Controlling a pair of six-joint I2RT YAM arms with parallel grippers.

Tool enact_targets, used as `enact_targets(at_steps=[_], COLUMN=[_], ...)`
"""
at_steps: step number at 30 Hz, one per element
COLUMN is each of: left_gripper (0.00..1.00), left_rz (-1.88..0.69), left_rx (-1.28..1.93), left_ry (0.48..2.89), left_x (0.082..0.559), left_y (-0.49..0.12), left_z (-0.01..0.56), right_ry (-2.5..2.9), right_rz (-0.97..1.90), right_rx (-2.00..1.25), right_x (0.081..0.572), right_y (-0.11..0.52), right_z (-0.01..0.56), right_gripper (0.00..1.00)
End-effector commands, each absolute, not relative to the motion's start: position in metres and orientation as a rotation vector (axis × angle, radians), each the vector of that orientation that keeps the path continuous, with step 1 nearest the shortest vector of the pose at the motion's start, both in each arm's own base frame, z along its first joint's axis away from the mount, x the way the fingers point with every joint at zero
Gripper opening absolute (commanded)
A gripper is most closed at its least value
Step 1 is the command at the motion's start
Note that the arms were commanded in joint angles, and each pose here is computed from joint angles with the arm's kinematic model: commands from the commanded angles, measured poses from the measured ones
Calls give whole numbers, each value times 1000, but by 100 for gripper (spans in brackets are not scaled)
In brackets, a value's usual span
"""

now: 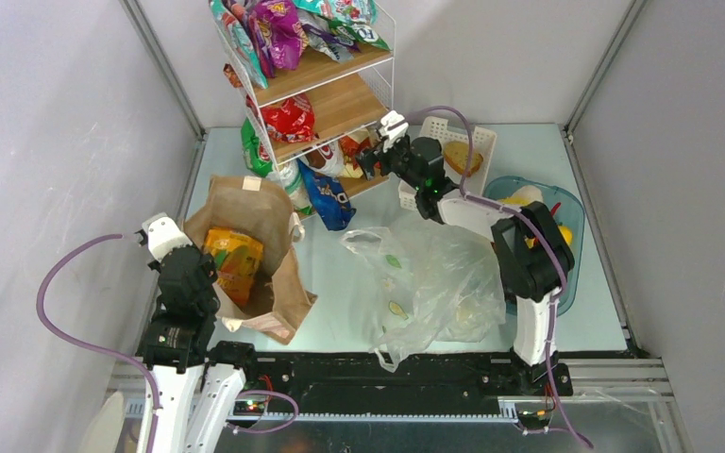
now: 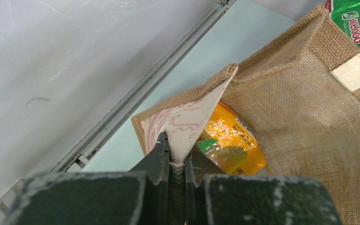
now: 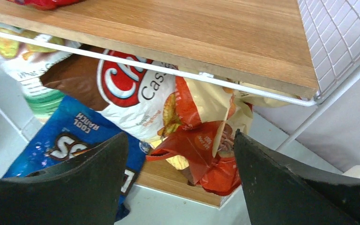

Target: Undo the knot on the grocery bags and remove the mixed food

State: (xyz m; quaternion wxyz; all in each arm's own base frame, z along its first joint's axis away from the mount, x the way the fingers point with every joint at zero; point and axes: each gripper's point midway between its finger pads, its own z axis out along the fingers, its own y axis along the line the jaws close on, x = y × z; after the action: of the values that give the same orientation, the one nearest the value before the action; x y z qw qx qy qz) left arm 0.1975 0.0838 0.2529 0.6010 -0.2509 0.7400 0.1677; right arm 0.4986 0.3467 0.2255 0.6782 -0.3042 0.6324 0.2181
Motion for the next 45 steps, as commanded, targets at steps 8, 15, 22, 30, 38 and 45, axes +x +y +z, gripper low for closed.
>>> enact_targets(at_steps=[8,15,22,30,38,45], left_gripper=[0,0,0,0,0,0], left_rz=[160,55,-227,-457,-532,-543], left_rx=[-426,-306,-7,188,251,251], left_ry=[1609,1566,1560,1526,1550,1581], left_x=[217,219,223,215,214,218], left_y=[50,29,-35,-82,-98,-101], left_z=[284,295,302,307,303,295], right_ry=[1342,1473,1458,1559,1922,1922], right_rz=[722,839,953,928,713,508], right_rx=[-592,-624,-754,-926,-1035,-732], right_x=[413,316,225,182,180,237], right_y=[343,367,404,435,431,426], right_z=[303,316,342,311,184,176], right_gripper=[99,98,98,91,96,99])
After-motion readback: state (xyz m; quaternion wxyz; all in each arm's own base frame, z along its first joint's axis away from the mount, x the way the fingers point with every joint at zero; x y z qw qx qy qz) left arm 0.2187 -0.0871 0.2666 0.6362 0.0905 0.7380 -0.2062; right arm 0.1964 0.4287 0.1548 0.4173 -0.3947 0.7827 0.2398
